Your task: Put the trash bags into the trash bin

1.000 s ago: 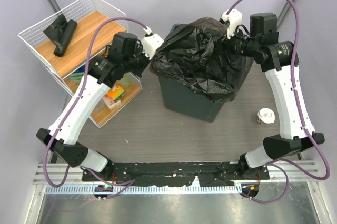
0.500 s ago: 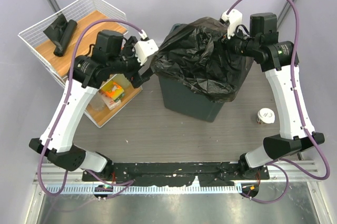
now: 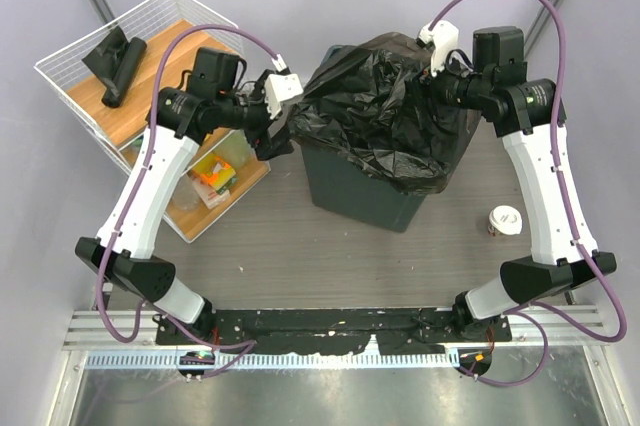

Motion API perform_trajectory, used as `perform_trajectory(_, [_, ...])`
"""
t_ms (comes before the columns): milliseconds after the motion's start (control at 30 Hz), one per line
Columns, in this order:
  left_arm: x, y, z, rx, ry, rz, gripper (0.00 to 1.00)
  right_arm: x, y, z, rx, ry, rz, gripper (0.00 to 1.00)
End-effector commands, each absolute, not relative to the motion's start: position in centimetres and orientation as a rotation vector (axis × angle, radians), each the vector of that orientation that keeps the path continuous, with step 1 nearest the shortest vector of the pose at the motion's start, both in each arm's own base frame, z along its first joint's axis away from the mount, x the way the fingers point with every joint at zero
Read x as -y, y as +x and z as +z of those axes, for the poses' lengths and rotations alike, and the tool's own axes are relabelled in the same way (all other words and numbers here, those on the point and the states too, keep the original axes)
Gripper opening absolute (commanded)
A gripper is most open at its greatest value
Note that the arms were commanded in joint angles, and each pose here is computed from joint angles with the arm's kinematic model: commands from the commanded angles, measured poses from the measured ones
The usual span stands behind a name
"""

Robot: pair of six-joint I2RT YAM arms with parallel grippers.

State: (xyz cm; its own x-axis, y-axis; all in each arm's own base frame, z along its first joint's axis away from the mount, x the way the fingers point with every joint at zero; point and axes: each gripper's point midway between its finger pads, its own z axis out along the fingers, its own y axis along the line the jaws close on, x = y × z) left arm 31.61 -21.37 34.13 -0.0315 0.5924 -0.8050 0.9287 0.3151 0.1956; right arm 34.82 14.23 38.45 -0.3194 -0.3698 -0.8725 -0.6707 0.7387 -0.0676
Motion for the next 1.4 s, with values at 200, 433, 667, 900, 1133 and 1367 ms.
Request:
perform_trajectory(200, [23.0, 31.9, 35.6, -1.619, 1.396, -0.595, 0.64, -13.8, 33.4, 39.5, -1.897, -0.812, 0.345, 0.75])
perform_trajectory(433, [22.9, 32.1, 34.7, -1.643, 1.409, -0.586, 0.17, -13.8, 33.5, 39.9, -1.887, -0.812, 0.342, 0.75])
perform_trajectory(667, [22.8, 32.0, 34.0, -1.666, 1.402, -0.595, 0.0, -13.7, 33.4, 40.0, -1.888, -0.811, 0.336, 0.75])
perform_trajectory(900, [22.2, 31.6, 31.7, -1.693, 1.409, -0.574, 0.0, -12.9, 33.6, 41.1, -1.867, -0.785, 0.277, 0.75])
perform_trajectory(1133, [22.1, 31.3, 29.7, -1.725, 1.395, -0.587, 0.0, -12.4, 34.0, 41.2, -1.868, -0.758, 0.249, 0.75])
perform_trajectory(1367, [22.3, 31.3, 28.5, -1.763, 1.379, -0.622, 0.0, -11.2, 35.3, 41.5, -1.884, -0.671, 0.193, 0.74])
